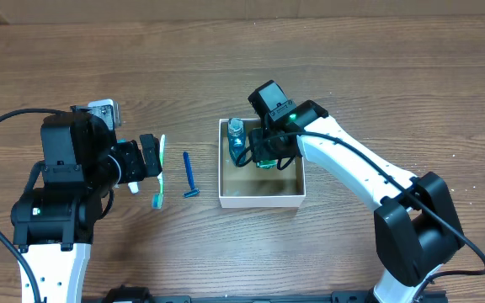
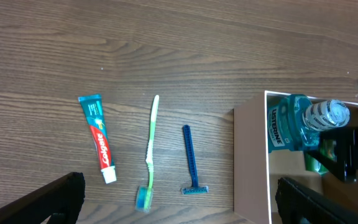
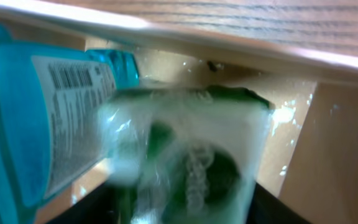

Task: Pack container
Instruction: 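Lower the soap into the box beside the bottle and release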

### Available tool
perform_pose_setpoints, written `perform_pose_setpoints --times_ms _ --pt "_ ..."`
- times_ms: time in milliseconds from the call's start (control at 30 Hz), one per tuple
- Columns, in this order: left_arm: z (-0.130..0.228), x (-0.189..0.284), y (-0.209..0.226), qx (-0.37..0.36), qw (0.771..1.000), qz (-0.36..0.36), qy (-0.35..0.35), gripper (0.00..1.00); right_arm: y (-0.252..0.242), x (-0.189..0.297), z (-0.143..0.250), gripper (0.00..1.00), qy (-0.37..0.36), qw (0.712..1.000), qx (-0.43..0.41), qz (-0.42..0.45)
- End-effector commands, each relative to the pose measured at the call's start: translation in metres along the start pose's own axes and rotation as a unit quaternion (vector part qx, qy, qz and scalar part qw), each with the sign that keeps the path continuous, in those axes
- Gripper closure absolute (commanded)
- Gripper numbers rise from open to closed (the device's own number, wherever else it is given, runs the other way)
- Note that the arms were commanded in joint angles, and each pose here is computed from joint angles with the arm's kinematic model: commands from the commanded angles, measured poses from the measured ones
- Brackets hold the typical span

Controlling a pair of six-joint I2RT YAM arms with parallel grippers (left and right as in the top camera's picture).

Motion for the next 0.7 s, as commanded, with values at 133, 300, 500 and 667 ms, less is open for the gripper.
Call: perform_pose_setpoints --times_ms 133,300,500,667 --pt "-0.004 0.004 -0.003 -0.015 1.0 0.005 -0.009 0.0 0.002 0.005 -0.004 0.26 -0.013 1.0 0.0 -0.002" --pt "-0.004 0.004 -0.003 -0.015 1.0 0.004 -0.007 0.0 0.0 0.039 -0.007 0.25 -0.049 0.999 0.001 0.015" --pt "-0.004 0.004 -0.003 -0.015 1.0 0.004 -0.007 0.0 -0.02 0.182 -0.007 0.0 -0.235 0.97 -0.03 0.05" --pt "-0.003 0.003 -0.007 -0.021 1.0 0.014 -0.003 0.0 -0.101 0.232 0.027 0.0 -0.247 0.955 -0.142 0.082"
Point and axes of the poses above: each gripper's point midway between its finger pads, its own x axis back along the fingers, its own y axis along the line the jaws close on, z = x × y, the point moved 9 cm from there along x, back along the fingers, and after that the axes turned 7 degrees about x, right-handed, at the moved point
